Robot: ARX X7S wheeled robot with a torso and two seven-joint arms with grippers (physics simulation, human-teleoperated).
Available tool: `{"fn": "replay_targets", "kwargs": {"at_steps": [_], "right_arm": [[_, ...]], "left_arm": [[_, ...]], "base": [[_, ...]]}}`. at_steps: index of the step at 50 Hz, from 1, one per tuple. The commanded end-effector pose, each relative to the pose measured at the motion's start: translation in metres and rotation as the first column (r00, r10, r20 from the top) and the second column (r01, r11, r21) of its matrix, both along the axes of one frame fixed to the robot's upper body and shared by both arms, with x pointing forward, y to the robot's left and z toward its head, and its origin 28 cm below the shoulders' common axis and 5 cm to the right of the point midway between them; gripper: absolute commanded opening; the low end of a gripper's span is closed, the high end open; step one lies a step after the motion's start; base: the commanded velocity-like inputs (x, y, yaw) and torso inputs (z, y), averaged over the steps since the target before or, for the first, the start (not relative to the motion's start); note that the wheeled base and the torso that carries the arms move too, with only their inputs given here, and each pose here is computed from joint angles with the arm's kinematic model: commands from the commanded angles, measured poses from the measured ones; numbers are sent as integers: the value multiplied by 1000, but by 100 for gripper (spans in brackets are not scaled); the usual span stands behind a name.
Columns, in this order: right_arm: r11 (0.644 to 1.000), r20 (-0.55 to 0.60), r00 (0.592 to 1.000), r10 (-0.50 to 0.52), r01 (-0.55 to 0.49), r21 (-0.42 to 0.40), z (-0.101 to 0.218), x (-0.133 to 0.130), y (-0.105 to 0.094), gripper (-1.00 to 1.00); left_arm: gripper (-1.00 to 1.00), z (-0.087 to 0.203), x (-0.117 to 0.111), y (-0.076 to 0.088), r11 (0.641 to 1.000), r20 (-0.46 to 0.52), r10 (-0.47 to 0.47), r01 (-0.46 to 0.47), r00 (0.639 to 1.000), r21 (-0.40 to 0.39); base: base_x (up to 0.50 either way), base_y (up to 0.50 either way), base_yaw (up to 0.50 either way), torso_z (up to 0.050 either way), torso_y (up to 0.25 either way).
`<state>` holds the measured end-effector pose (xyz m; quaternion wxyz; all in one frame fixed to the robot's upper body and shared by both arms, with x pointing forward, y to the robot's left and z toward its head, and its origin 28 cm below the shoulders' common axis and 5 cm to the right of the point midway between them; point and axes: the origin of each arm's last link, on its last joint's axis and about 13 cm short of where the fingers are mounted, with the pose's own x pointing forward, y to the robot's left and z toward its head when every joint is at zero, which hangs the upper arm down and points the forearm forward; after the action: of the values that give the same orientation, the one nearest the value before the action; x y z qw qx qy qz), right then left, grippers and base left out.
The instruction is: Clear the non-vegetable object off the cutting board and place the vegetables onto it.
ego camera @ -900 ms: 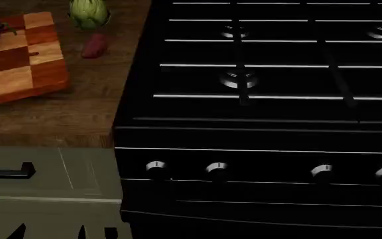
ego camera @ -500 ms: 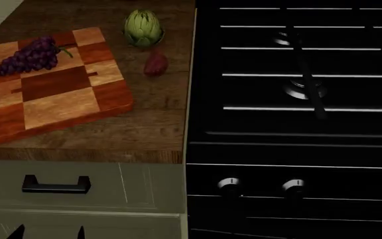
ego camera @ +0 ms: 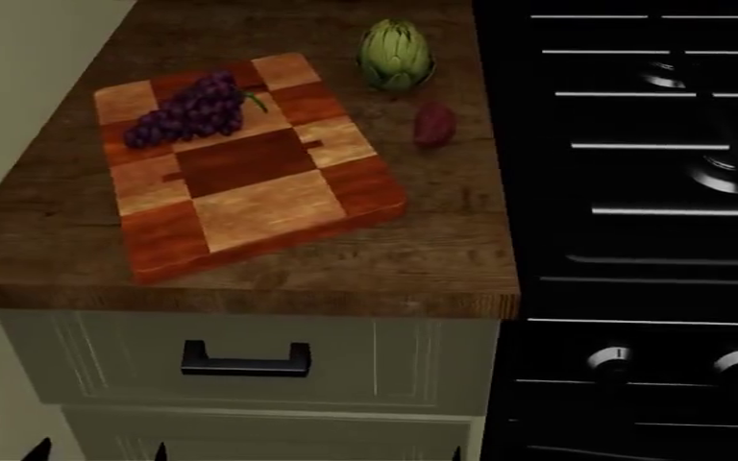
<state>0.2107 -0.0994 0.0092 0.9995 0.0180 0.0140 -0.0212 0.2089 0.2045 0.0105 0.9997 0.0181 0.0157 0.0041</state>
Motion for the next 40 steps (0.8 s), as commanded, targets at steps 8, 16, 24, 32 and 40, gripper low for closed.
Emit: {"fn": "replay_targets", "kwargs": {"at_steps": [8,16,24,32,40], "right_arm": [[993,16,1000,-4,5,-115,14,-1,6,100],[990,-12,1000,15,-16,-139,42,-3,4,100],[980,-22,1000,-1,-4,-198,76,6,-4,100],[968,7,1000,3,-1,-251,122,23,-20,100],[971,17,999,45,-40,-238,168,41,-34,100]], "left_arm": [[100,4,3,0,1000,-26,-10,10,1000,20],[100,42,11,7,997,-14,-10,11,1000,78],[100,78,18,15,995,27,-1,-2,1000,104],[100,114,31,26,991,18,-36,33,999,128],[100,163,46,36,990,-8,-65,66,998,125]], "base": [[0,0,0,0,0],[0,0,0,0,0],[0,0,0,0,0],[0,0,0,0,0],[0,0,0,0,0]]}}
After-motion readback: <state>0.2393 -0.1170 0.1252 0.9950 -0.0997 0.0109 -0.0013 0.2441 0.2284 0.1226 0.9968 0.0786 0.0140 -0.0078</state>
